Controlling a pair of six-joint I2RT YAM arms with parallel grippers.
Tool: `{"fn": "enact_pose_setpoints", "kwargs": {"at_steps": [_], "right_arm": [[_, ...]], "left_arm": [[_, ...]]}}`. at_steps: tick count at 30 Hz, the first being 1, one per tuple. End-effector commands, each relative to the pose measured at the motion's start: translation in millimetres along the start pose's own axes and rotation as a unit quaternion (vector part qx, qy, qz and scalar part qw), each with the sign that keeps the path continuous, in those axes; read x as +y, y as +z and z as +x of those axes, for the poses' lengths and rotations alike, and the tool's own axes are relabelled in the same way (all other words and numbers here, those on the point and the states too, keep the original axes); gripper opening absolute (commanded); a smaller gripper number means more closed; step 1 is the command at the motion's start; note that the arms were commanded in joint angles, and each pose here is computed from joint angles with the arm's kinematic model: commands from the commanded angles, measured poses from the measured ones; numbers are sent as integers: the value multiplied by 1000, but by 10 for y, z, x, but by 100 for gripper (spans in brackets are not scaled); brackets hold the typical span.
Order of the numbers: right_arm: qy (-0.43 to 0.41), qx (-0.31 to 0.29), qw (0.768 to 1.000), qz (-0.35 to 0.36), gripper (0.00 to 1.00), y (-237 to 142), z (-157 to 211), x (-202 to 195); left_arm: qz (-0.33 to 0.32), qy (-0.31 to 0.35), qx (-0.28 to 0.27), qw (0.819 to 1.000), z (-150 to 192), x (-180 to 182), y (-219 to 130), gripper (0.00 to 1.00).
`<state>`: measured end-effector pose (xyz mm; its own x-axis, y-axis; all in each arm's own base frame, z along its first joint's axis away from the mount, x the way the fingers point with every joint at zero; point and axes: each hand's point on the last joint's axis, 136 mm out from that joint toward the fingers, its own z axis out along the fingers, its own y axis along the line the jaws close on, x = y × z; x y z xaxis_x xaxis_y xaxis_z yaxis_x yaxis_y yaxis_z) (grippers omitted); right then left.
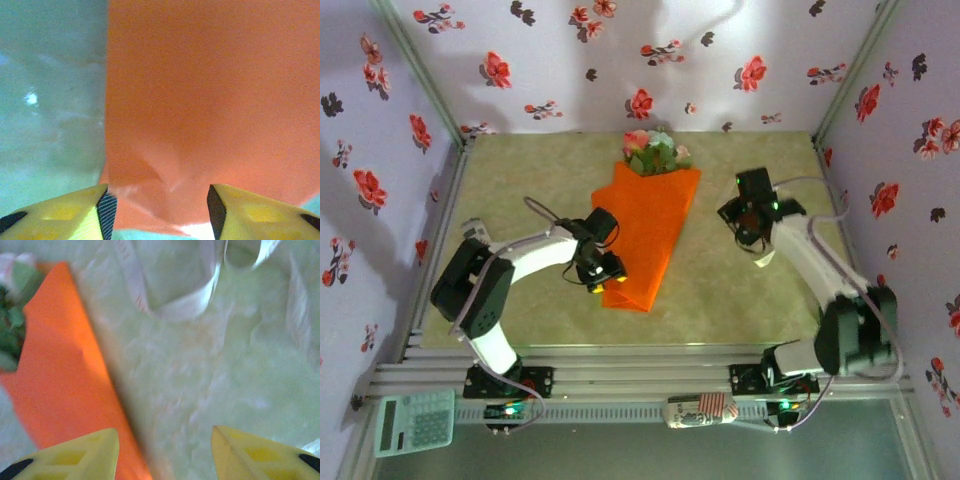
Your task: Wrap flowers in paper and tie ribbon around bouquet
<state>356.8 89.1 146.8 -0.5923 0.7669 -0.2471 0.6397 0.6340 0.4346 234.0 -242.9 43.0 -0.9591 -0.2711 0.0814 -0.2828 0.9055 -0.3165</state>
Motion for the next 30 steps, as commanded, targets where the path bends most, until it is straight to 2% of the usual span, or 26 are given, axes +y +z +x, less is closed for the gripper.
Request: {"fn": "enact_pose_setpoints", "kwargs": {"at_steps": [1, 5, 7, 9, 11, 14, 23, 26, 28, 30], "right_arm": [[-25, 17, 993, 113, 52, 225, -157, -173], [19, 10, 990, 138, 54, 492, -465, -142], [12, -1, 989, 144, 55, 584, -655, -114], [-43, -20, 990, 130, 55, 688, -894, 43], [-92, -5, 992, 88, 57, 876, -973, 238], [-128, 11, 989, 71, 58, 1085, -1057, 378], [-123, 38, 986, 110, 57, 1740, -1161, 403], [-118, 43, 987, 96, 54, 1931, -1154, 456], [-118, 54, 988, 81, 47, 2068, -1132, 515], [-122, 66, 988, 64, 27, 2171, -1095, 596]], "left_arm": [[-1, -12, -31, 999, -18, 23, -215, 57], [66, 21, -30, 997, -64, -327, -246, 56], [55, 41, -30, 997, -81, -338, -267, 55], [29, 62, -23, 997, -83, -281, -249, 56], [13, 83, -8, 996, -56, -232, -188, 56], [-10, 101, 11, 995, -7, -118, -68, 56], [-25, 100, 43, 994, 49, 20, 232, 56], [-24, 97, 47, 994, 21, 0, 336, 53], [-24, 90, 48, 995, -6, -13, 410, 50], [-14, 82, 48, 995, -40, -67, 481, 46]]}}
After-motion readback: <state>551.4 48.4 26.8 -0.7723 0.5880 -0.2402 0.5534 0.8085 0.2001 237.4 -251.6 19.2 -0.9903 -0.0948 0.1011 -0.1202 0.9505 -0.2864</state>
